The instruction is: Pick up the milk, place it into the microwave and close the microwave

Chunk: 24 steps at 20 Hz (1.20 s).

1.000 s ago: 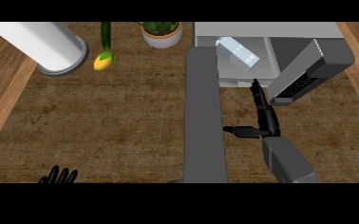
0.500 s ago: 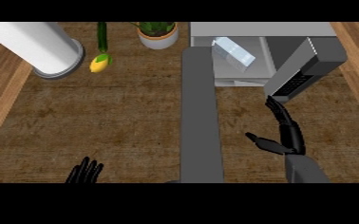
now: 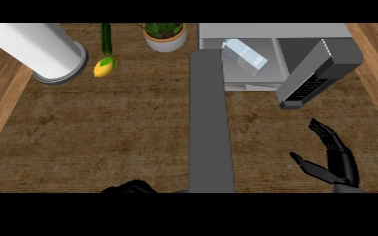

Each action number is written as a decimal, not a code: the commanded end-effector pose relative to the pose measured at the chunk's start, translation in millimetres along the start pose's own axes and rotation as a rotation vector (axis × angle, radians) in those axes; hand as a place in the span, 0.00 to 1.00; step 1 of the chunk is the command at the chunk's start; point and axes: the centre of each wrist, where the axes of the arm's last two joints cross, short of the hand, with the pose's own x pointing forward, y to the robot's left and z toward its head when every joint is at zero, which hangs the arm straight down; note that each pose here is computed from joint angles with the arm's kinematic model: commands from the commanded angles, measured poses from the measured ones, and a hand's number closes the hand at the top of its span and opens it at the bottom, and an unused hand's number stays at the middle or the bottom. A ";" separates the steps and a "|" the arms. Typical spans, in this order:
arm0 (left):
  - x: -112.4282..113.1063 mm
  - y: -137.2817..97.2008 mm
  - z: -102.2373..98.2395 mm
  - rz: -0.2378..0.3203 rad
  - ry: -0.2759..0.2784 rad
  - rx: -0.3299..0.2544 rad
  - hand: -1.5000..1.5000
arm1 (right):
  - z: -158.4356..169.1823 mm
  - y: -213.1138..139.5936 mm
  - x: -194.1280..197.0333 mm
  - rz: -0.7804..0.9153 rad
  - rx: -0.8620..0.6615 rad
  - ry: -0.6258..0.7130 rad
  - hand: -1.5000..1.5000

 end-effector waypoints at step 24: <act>-72.9 -71.7 -133.5 -0.215 0.326 -0.527 1.00 | 47.5 -94.4 24.4 -0.101 -0.034 -0.099 0.00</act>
